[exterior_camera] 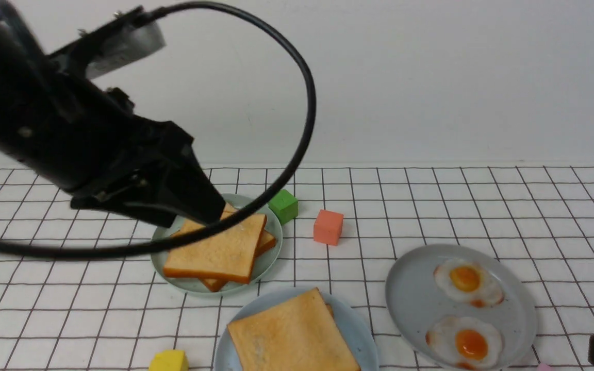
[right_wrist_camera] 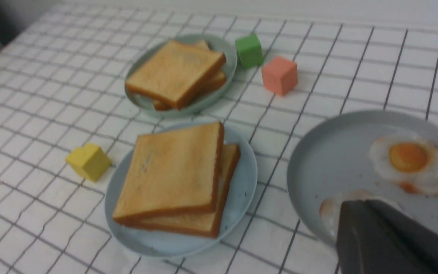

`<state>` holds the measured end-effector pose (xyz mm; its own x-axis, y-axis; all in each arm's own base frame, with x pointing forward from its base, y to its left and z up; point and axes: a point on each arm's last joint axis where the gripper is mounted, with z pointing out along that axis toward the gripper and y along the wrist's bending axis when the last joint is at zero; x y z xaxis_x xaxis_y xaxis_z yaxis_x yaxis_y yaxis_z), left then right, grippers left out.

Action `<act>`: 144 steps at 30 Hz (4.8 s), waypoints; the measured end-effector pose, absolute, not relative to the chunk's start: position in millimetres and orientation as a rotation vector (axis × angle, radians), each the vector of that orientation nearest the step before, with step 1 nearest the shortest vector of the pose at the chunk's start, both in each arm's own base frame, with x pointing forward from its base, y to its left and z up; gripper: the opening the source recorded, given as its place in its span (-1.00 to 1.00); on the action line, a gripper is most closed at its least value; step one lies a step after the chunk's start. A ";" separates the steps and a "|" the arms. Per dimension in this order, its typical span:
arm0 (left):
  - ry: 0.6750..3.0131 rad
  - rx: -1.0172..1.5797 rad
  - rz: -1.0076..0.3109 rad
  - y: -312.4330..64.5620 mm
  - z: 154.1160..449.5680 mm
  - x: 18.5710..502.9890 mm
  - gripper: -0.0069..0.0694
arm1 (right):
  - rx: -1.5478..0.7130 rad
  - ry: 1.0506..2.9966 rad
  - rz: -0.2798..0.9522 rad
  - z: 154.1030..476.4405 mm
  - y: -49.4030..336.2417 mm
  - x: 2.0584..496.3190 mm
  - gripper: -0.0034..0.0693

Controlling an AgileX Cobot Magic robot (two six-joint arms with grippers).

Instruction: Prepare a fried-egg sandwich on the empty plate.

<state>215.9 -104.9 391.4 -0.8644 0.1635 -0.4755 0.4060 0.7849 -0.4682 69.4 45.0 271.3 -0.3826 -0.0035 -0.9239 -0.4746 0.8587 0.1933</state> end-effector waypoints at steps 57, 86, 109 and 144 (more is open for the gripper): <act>1.859 -0.294 -0.241 1.7 170.9 52.8 -0.85 | -0.304 1.655 0.549 234.4 38.0 62.6 -0.82; 1.835 -0.284 -0.248 1.1 172.9 53.5 -0.80 | -0.249 1.608 0.471 233.8 27.4 55.0 -0.72; 1.834 -0.284 -0.248 1.1 172.9 53.5 -0.76 | 0.036 1.899 0.237 173.0 9.5 50.6 -0.67; 1.834 -0.284 -0.247 1.2 172.9 53.5 -0.71 | 0.036 1.898 0.238 173.1 9.6 50.7 -0.57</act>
